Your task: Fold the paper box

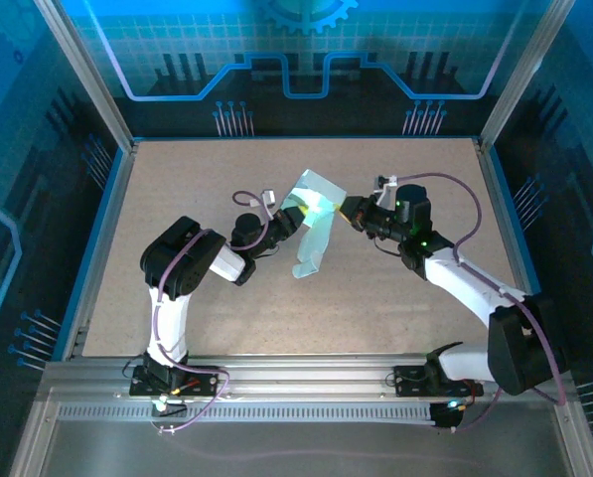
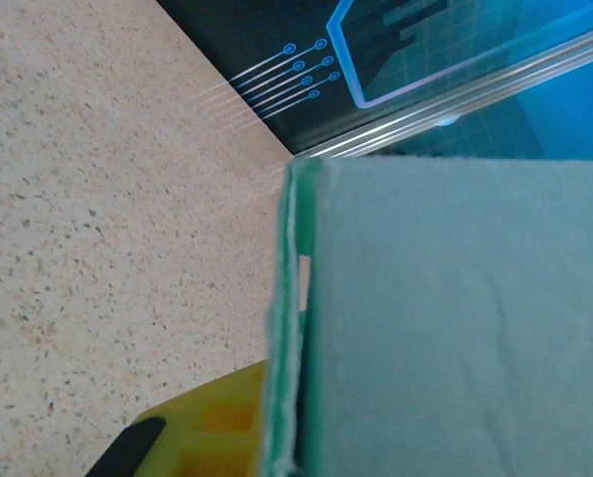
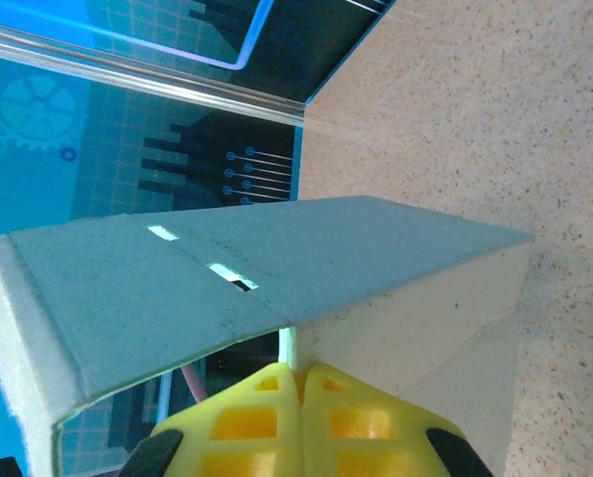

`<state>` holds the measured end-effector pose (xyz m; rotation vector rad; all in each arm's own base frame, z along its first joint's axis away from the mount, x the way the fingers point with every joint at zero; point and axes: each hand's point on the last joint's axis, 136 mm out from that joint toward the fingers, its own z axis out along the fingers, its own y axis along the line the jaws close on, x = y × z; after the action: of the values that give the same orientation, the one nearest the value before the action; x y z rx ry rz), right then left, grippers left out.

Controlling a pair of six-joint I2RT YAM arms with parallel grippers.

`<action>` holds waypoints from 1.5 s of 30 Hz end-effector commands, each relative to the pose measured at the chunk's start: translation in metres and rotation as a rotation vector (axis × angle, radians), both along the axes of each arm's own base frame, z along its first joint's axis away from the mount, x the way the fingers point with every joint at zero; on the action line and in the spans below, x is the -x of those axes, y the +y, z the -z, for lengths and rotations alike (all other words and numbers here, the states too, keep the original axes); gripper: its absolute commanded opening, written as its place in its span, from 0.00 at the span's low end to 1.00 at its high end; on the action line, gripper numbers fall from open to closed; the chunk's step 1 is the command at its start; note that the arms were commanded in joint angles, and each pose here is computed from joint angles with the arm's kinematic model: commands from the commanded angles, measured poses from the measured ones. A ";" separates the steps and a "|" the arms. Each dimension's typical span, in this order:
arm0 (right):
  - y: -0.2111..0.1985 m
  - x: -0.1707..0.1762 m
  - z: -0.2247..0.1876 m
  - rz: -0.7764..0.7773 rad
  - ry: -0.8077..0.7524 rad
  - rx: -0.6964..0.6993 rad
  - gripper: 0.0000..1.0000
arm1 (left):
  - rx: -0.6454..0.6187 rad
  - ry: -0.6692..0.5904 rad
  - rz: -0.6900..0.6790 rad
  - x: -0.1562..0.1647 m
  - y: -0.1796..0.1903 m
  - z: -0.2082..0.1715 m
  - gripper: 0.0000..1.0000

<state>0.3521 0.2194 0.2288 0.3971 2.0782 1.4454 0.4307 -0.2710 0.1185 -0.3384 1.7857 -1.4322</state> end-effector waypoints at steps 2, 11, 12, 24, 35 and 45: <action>0.006 0.006 -0.008 -0.023 -0.015 0.044 0.02 | 0.017 -0.089 0.004 0.003 -0.003 -0.025 0.00; 0.005 0.007 -0.006 -0.027 -0.012 0.094 0.11 | -0.001 -0.092 -0.005 0.003 -0.002 -0.023 0.00; 0.005 0.008 -0.006 -0.027 -0.013 0.095 0.07 | -0.003 -0.092 -0.007 0.003 -0.001 -0.022 0.00; -0.035 0.024 -0.024 0.104 -0.110 0.283 0.61 | -0.040 -0.057 -0.125 -0.001 0.019 -0.011 0.00; -0.020 0.045 -0.084 0.076 -0.267 0.679 0.63 | -0.231 -0.011 -0.254 0.000 0.041 0.013 0.00; 0.059 0.020 -0.095 0.003 -0.258 0.955 0.54 | -0.382 0.036 -0.346 0.001 0.056 0.028 0.00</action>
<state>0.3249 0.2905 0.3440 -0.1816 2.1651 0.5618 0.4285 -0.2287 0.0843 -0.4330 1.8863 -0.9387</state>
